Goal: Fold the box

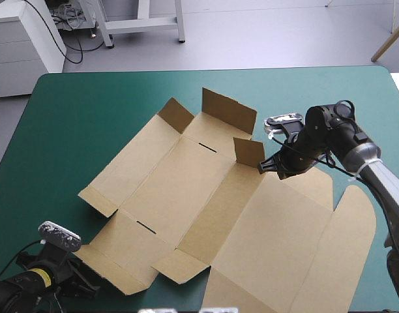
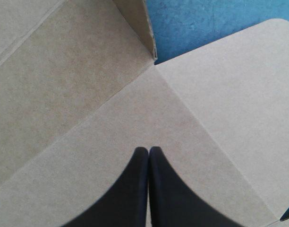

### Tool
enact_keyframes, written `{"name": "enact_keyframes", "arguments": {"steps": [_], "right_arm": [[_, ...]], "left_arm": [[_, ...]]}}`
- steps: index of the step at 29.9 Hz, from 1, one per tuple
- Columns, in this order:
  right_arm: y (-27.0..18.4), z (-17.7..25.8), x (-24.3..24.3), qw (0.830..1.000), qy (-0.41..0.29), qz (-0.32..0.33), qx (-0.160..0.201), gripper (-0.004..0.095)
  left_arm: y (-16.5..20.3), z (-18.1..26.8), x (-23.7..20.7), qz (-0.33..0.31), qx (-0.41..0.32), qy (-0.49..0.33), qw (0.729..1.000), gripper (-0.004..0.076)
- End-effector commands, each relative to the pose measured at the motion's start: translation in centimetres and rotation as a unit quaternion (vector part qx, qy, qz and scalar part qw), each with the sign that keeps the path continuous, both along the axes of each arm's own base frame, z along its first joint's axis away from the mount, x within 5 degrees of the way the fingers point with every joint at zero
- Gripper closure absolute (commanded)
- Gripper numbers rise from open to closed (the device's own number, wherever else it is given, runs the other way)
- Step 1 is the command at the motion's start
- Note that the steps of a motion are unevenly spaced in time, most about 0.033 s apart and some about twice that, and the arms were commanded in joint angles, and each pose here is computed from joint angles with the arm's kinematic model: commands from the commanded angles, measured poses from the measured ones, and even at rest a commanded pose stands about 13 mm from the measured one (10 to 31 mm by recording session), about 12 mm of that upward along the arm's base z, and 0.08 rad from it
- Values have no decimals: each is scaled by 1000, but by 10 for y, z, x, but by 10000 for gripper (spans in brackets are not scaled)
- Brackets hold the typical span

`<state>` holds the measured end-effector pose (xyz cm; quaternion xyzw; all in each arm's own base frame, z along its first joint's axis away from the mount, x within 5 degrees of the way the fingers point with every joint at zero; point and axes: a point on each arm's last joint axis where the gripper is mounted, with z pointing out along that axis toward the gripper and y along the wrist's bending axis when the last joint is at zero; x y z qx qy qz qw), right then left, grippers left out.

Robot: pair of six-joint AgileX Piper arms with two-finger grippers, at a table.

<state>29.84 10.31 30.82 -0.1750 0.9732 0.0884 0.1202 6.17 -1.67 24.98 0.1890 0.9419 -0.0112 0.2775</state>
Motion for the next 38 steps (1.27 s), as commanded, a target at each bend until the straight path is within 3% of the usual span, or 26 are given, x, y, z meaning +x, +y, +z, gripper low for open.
{"name": "enact_keyframes", "arguments": {"steps": [1,6,18,25,38], "right_arm": [[-3,22,-7,999,-34,4,12,927],[-6,35,-15,999,-51,9,12,927],[-26,101,-79,984,-171,5,40,928],[-35,103,-108,981,-188,5,40,927],[-36,106,-109,978,-206,9,42,901]], "left_arm": [[-2,9,4,-1,-11,-27,1000,734],[-2,9,4,-1,-11,-27,1000,734],[-2,9,4,-1,-11,-27,1000,734],[-2,9,4,-1,-11,-27,1000,734],[-2,9,4,-1,-11,-27,1000,734]]}}
